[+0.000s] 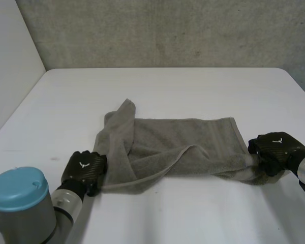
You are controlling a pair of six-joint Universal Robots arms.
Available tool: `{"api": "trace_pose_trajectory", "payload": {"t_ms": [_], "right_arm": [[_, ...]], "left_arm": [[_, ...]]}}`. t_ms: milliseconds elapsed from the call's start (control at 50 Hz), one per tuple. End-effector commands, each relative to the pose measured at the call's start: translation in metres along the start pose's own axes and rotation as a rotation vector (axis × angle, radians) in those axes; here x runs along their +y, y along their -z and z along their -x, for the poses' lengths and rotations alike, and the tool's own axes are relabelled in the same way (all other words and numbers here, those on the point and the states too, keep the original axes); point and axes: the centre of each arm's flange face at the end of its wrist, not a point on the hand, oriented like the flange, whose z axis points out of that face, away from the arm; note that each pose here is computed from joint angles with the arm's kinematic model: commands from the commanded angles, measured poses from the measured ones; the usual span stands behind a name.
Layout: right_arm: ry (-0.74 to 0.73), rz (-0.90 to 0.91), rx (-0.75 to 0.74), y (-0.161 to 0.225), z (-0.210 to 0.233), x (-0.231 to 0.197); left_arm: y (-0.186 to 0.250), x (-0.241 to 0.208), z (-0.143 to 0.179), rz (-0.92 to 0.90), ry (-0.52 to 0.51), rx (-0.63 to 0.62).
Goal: Fold the towel.
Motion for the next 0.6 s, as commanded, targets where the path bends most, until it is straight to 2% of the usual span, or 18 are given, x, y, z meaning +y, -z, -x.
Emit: {"api": "trace_pose_trajectory", "payload": {"t_ms": [20, 400, 560, 600], "right_arm": [[0.004, -0.005, 0.005, -0.001, -0.001, 0.000], [-0.002, -0.004, 0.025, 0.000, -0.008, 0.001], [0.018, -0.029, 0.060, 0.008, -0.016, -0.013], [0.067, -0.112, 0.113, 0.033, -0.021, -0.043]], "left_arm": [[-0.012, -0.007, 0.002, -0.023, 0.002, -0.010], [-0.022, -0.028, 0.007, -0.093, 0.007, -0.028], [0.001, -0.065, 0.017, -0.208, 0.012, -0.052], [0.022, -0.093, 0.026, -0.293, 0.016, -0.076]]}}
